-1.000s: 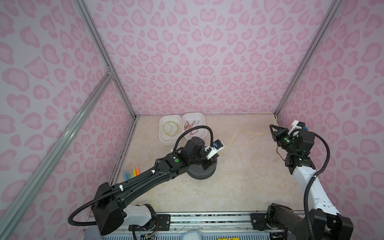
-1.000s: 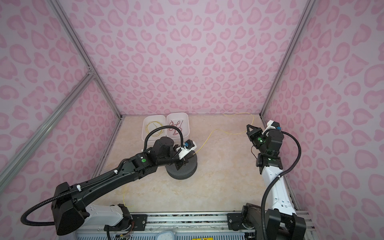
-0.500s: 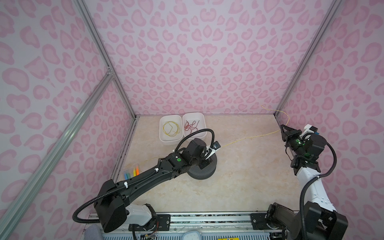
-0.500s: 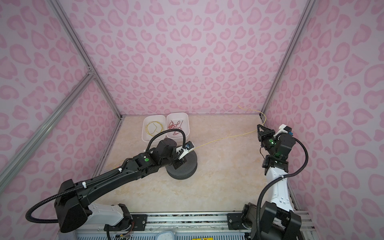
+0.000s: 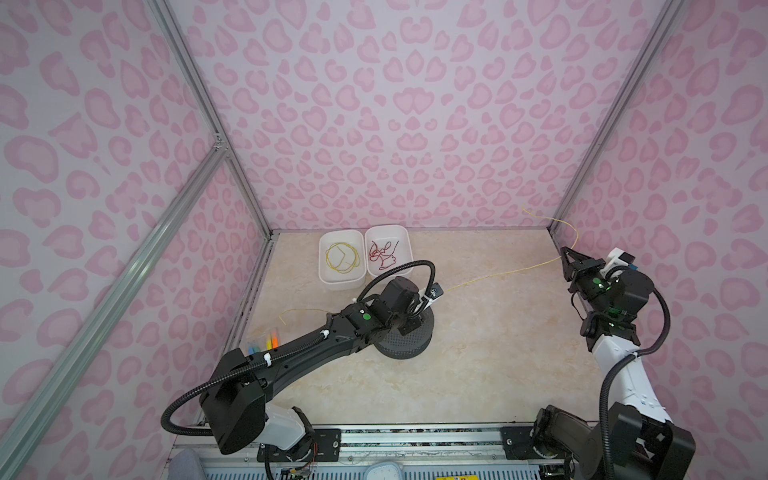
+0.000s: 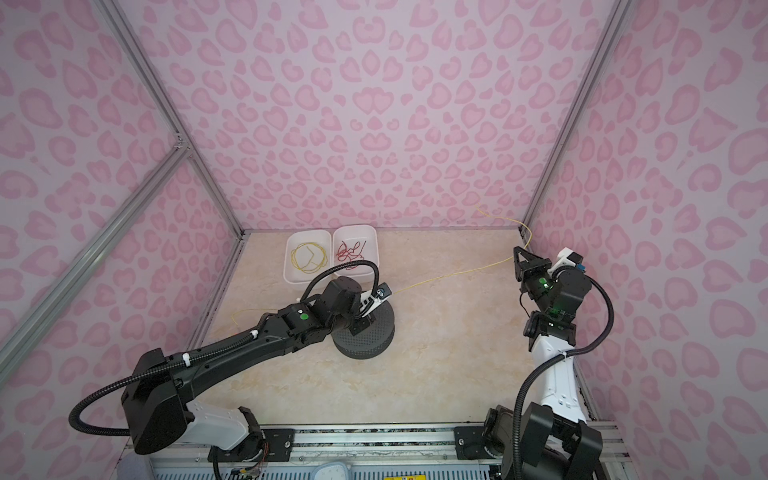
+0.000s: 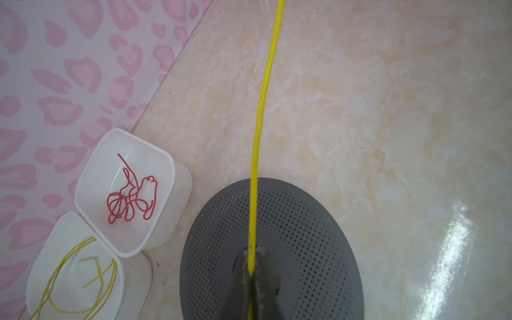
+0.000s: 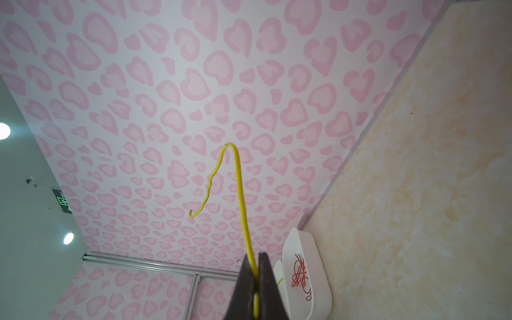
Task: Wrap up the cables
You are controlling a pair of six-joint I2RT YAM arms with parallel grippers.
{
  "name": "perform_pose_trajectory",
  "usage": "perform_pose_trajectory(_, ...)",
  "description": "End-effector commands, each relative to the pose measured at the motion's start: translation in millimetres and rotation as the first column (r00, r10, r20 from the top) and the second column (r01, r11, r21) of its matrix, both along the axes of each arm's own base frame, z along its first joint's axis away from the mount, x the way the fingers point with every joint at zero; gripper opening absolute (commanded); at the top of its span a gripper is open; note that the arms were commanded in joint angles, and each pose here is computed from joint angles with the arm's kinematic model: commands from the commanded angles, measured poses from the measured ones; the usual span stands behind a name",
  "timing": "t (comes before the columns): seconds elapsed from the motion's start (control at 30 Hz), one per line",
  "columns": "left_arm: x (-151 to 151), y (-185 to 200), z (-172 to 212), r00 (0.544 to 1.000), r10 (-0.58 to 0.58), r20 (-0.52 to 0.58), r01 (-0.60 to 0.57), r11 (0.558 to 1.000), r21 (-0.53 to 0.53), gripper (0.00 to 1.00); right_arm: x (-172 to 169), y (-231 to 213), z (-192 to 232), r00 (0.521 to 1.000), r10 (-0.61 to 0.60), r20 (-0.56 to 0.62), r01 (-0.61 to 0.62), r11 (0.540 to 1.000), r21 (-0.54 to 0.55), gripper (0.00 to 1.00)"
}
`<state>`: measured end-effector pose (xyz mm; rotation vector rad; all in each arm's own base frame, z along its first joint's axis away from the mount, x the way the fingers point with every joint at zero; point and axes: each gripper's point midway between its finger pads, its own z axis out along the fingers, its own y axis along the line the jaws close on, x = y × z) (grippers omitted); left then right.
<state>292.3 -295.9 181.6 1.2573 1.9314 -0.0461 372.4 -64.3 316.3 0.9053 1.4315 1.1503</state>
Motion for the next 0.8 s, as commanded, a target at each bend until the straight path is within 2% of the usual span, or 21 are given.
perform_pose_trajectory(0.0,2.5,23.3,-5.7,0.998,0.067,-0.007,-0.066,0.992,0.109,0.28,-3.9,7.3,4.9,0.999,-0.041,0.022,0.043,0.993,-0.113,0.0)
perform_pose_trajectory(0.03,5.0,21.9,2.8,0.998,0.069,0.008,-0.07,0.993,0.096,0.35,-6.4,13.8,0.6,0.999,-0.041,0.006,0.041,0.99,-0.132,0.0)
perform_pose_trajectory(0.07,10.9,22.4,12.1,0.995,0.091,0.038,-0.094,0.992,0.09,0.48,-10.7,20.8,-4.8,0.999,-0.052,-0.009,0.05,0.985,-0.167,0.0)
perform_pose_trajectory(0.1,16.6,24.0,20.5,0.991,0.112,0.068,-0.118,0.989,0.088,0.54,-13.9,23.1,-8.2,0.998,-0.064,-0.019,0.059,0.981,-0.185,0.0)
perform_pose_trajectory(0.17,25.6,24.0,38.6,0.984,0.132,0.119,-0.143,0.986,0.086,0.59,-22.3,28.8,-14.2,0.996,-0.087,-0.038,0.076,0.973,-0.219,0.0)
perform_pose_trajectory(0.33,27.5,3.1,98.0,0.978,0.105,0.18,-0.097,0.994,-0.05,0.63,-23.6,45.6,-22.1,0.997,-0.056,-0.062,0.039,0.968,-0.249,0.0)
perform_pose_trajectory(0.37,26.4,-8.4,122.2,0.975,0.088,0.206,-0.067,0.992,-0.105,0.63,-22.6,49.4,-21.9,0.997,-0.047,-0.057,0.032,0.969,-0.246,0.0)
perform_pose_trajectory(0.5,13.0,-67.9,145.7,0.975,-0.065,0.21,0.103,0.979,-0.175,0.65,-20.6,68.4,-19.5,0.998,0.007,-0.057,-0.02,0.973,-0.229,0.0)
perform_pose_trajectory(0.6,-2.6,-124.7,145.6,0.959,-0.222,0.176,0.259,0.94,-0.223,0.64,-21.8,83.5,-18.1,0.997,0.047,-0.057,-0.059,0.974,-0.22,0.0)
perform_pose_trajectory(0.67,-12.5,-158.5,143.9,0.939,-0.315,0.142,0.343,0.895,-0.286,0.63,-23.4,89.2,-18.0,0.997,0.065,-0.051,-0.074,0.977,-0.198,0.0)
perform_pose_trajectory(0.77,-16.1,-195.8,141.8,0.913,-0.391,0.118,0.407,0.845,-0.348,0.62,-27.7,97.7,-12.7,0.995,0.09,-0.03,-0.094,0.978,-0.184,0.0)
